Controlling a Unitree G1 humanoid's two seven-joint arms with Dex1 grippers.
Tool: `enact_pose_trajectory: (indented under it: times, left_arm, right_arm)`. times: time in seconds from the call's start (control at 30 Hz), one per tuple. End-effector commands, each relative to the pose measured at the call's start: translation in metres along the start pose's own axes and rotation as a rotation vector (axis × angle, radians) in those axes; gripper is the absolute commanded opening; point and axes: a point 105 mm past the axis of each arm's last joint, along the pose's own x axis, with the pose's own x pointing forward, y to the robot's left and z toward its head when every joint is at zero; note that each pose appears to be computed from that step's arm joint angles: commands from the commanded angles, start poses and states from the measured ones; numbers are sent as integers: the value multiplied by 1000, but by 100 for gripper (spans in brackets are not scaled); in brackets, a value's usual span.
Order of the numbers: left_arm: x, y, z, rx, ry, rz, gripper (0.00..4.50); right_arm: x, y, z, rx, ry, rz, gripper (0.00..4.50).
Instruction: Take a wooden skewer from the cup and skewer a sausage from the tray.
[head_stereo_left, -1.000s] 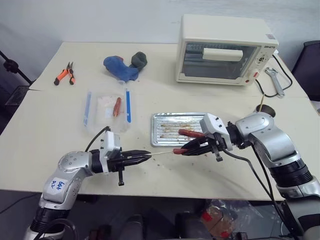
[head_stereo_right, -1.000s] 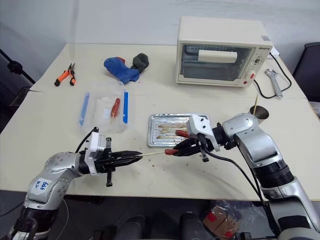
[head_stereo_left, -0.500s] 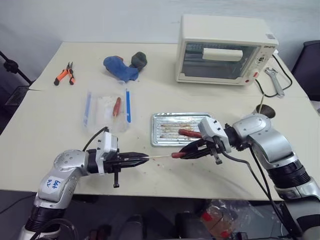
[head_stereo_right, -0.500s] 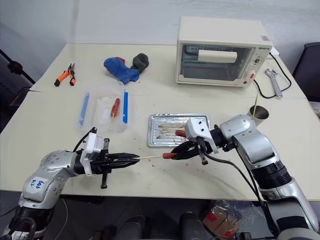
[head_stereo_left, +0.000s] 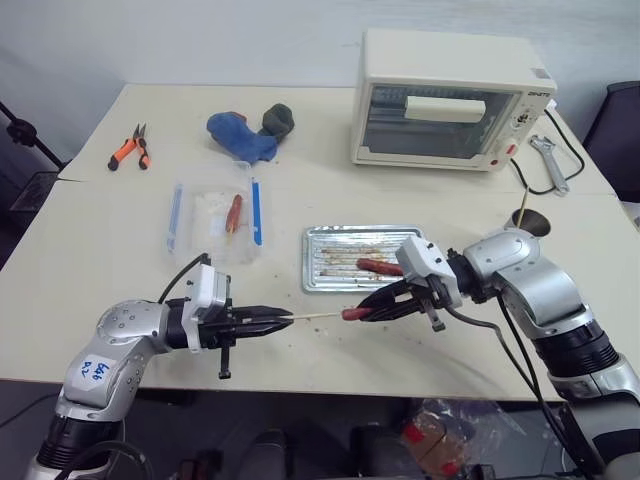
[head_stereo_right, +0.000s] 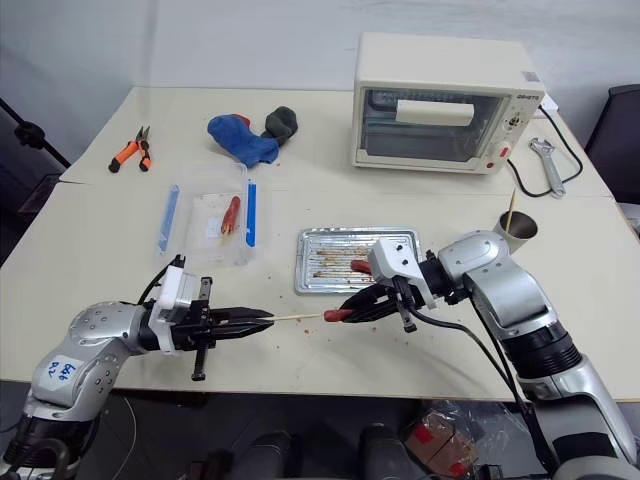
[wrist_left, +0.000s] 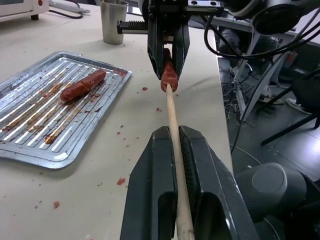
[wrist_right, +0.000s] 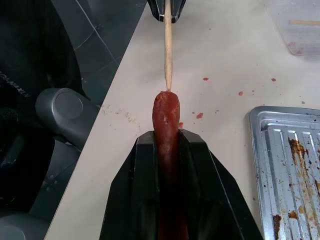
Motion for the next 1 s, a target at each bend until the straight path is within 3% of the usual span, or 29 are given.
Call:
enact_pose_trajectory:
  times: [0.03,0.57,1.0]
  left_arm:
    - [3,-3,5,19,-24,-14,0]
    - [9,-3,-4,2,-26,-35,0]
    - [44,-4,2,27,-71,-142,0]
  right_arm:
    - [-3,3,6,-25,-19,11,49]
    - [1,7,12,-37,-33,28,49]
    - [19,8,24,-75,-57,82,49]
